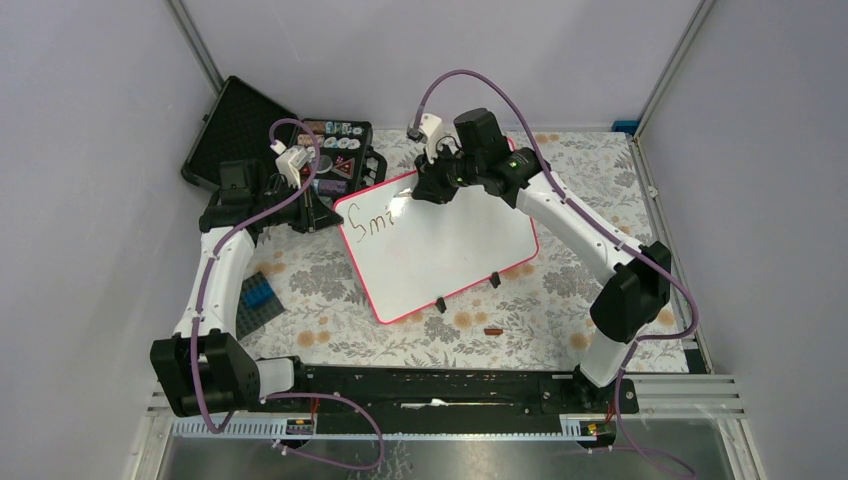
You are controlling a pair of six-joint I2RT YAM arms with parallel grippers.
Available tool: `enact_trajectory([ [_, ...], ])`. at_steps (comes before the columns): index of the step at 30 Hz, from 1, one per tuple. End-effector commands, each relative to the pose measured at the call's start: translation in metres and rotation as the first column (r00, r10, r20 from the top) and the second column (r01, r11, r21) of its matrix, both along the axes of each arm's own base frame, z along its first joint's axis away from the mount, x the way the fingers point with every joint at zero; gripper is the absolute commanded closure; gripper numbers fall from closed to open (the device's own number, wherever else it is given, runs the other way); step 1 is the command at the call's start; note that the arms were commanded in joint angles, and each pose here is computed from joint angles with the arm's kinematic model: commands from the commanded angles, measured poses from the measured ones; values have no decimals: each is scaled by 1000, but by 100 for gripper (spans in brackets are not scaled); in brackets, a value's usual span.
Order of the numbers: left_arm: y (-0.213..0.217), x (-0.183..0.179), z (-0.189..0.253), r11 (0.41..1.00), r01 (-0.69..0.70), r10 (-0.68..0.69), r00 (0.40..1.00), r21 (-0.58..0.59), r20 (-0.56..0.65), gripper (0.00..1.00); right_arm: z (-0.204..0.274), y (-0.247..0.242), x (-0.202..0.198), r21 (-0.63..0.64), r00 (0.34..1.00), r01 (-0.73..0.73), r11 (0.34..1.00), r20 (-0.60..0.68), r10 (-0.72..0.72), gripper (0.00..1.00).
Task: Write a sentence on the whiteboard
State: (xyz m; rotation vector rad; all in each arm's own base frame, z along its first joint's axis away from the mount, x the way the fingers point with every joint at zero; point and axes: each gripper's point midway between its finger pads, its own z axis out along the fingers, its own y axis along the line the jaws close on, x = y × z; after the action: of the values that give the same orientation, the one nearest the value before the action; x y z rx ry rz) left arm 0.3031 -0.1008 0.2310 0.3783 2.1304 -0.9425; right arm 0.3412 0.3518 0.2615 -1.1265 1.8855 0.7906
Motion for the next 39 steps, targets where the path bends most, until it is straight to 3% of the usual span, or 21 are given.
enact_trajectory([
  [1, 5, 9, 11, 999, -2, -2, 995, 40, 103, 100, 5, 2, 7, 14, 1000, 9, 1000, 28, -9, 100],
  [27, 4, 11, 9, 999, 0, -3, 996, 38, 94, 100, -26, -11, -17, -25, 1000, -20, 999, -24, 19, 100],
  [39, 4, 11, 10, 999, -1, -3, 996, 37, 95, 100, -14, -18, -17, -26, 1000, -4, 1000, 19, 4, 100],
])
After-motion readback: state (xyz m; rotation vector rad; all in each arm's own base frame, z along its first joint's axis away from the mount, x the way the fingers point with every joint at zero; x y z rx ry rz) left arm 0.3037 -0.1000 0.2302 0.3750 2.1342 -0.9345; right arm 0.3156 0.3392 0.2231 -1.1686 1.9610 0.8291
